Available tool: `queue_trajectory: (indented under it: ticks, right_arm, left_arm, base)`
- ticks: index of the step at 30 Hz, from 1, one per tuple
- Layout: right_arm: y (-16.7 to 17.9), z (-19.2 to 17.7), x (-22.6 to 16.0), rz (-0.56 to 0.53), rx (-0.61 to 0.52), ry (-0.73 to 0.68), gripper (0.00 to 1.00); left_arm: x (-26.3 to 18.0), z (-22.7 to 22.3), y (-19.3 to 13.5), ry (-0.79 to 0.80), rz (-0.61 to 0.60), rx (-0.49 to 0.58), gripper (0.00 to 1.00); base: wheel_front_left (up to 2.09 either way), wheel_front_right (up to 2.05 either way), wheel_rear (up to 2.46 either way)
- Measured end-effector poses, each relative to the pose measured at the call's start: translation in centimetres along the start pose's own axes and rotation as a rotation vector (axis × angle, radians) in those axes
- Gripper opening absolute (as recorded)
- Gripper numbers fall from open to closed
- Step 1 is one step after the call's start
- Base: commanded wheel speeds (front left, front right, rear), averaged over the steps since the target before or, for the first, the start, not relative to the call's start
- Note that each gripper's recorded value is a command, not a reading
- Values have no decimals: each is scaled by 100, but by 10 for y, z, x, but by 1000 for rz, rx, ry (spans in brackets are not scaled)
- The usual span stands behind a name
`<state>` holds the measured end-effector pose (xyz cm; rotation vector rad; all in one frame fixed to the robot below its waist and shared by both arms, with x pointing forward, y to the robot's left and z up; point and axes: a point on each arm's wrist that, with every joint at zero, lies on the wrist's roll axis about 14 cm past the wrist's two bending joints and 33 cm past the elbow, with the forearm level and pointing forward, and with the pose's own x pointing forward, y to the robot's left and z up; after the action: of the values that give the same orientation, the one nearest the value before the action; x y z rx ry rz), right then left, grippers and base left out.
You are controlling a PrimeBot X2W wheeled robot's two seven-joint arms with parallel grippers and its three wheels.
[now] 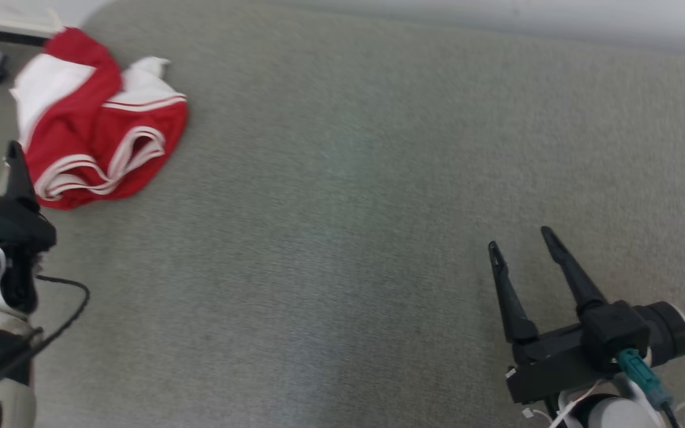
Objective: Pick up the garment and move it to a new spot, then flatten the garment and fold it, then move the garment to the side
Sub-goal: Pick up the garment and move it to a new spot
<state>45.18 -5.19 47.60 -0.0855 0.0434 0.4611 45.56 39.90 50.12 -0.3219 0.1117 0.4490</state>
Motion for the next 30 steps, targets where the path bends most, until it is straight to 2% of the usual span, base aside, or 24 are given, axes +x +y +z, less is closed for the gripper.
queue_trajectory:
  ticks: [7, 12, 21, 22, 23, 30]
  right_arm:
    - [-31, -38, -14, -78, 9, 106, 100]
    - [-44, -61, -20, -119, 22, 161, 100]
    - [-54, -86, -30, -159, 48, 225, 100]
    - [-53, -86, -30, -158, 51, 225, 100]
    - [-53, -85, -30, -158, 52, 222, 100]
    - [-47, -73, -30, -153, 69, 176, 100]
  left_arm:
    - [53, -59, -9, 192, 61, 59, 100]
    - [75, -115, -18, 362, 105, 17, 100]
    - [100, -155, -38, 497, 97, 19, 100]
    - [100, -154, -39, 497, 92, 31, 36]
    - [99, -154, -40, 504, 85, 40, 0]
    - [89, -141, -46, 516, 46, 68, 0]
  base:
    - [0, 0, 0]
    - [0, 0, 0]
    - [0, 0, 0]
    - [0, 0, 0]
    - [0, 0, 0]
    - [0, 0, 0]
